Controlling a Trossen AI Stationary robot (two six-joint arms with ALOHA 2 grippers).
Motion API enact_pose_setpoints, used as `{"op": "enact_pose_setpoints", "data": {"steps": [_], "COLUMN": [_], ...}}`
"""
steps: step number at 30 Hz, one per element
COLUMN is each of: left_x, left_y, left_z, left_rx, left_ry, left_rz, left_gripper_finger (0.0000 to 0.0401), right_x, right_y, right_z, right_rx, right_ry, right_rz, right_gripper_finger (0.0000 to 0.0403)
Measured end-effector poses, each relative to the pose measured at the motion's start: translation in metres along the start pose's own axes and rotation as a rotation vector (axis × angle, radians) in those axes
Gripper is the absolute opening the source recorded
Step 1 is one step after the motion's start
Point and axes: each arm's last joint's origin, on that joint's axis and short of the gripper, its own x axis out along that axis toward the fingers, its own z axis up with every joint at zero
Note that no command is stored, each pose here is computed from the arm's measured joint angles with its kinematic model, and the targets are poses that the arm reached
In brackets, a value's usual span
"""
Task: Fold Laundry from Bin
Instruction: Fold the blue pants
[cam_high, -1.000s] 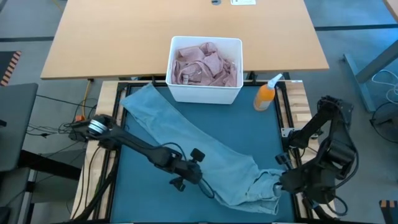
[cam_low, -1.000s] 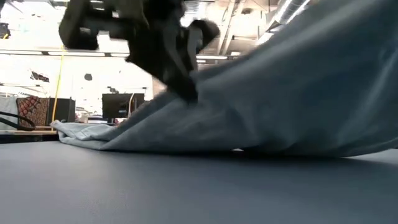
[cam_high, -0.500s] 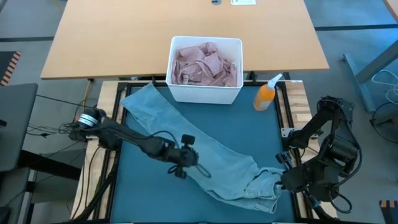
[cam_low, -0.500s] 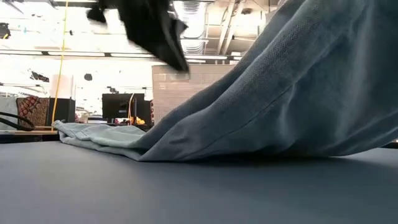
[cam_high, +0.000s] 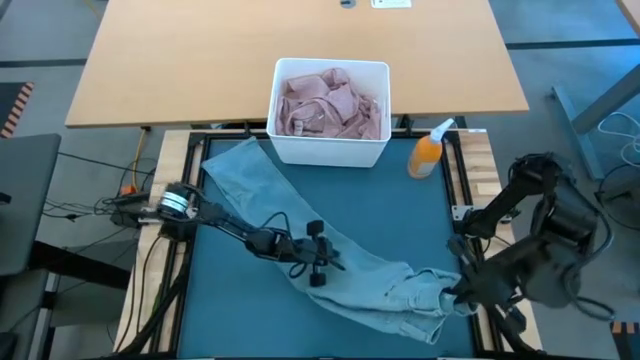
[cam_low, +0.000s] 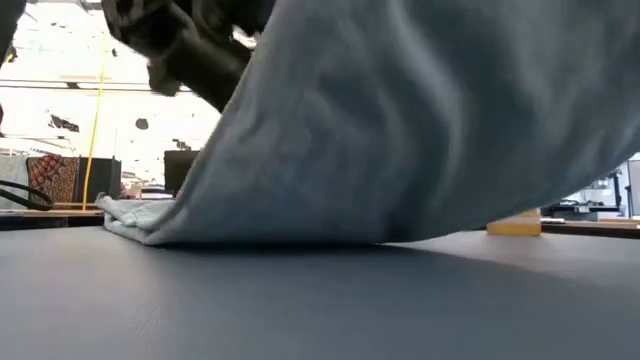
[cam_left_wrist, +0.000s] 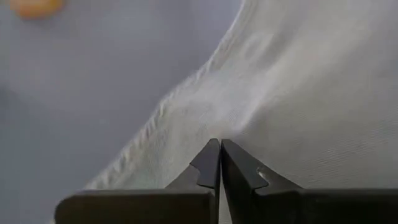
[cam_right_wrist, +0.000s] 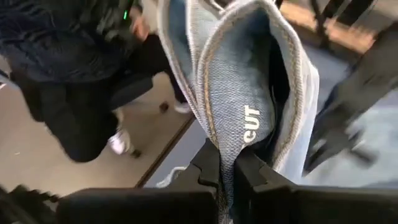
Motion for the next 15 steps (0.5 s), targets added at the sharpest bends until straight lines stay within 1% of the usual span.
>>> {"op": "enact_pose_setpoints", "data": {"steps": [2,5,7,10,13,15], "left_x": [0.011,0.023,0.032,0.042,0.038,0.033], "left_y": [-0.006,-0.015,-0.023,-0.035,-0.038,-0.038], "left_z": [-0.004,0.004,0.008,0.015,0.03,0.043], "left_rx": [-0.02,-0.061,-0.077,-0.054,-0.012,-0.021], "left_ry": [-0.013,-0.07,-0.086,-0.097,-0.084,-0.128], "left_rz": [-0.012,-0.029,-0.071,-0.129,-0.115,-0.128], "left_gripper_finger": [0.0002,0.0,0.0,0.0,0.0,0.0], "right_x": [-0.007,-0.015,-0.02,-0.027,-0.032,-0.036], "right_y": [-0.005,-0.015,-0.022,-0.032,-0.042,-0.046], "right_z": [0.006,0.013,0.016,0.021,0.025,0.027], "right_rx": [-0.04,-0.085,-0.118,-0.17,-0.189,-0.201], "right_ry": [-0.026,-0.06,-0.075,-0.096,-0.112,-0.12], "right_rz": [-0.012,-0.049,-0.076,-0.115,-0.147,-0.161], "right_gripper_finger": [0.0028,0.0028,0.0028,0.0028,0.0028,0.0028]}}
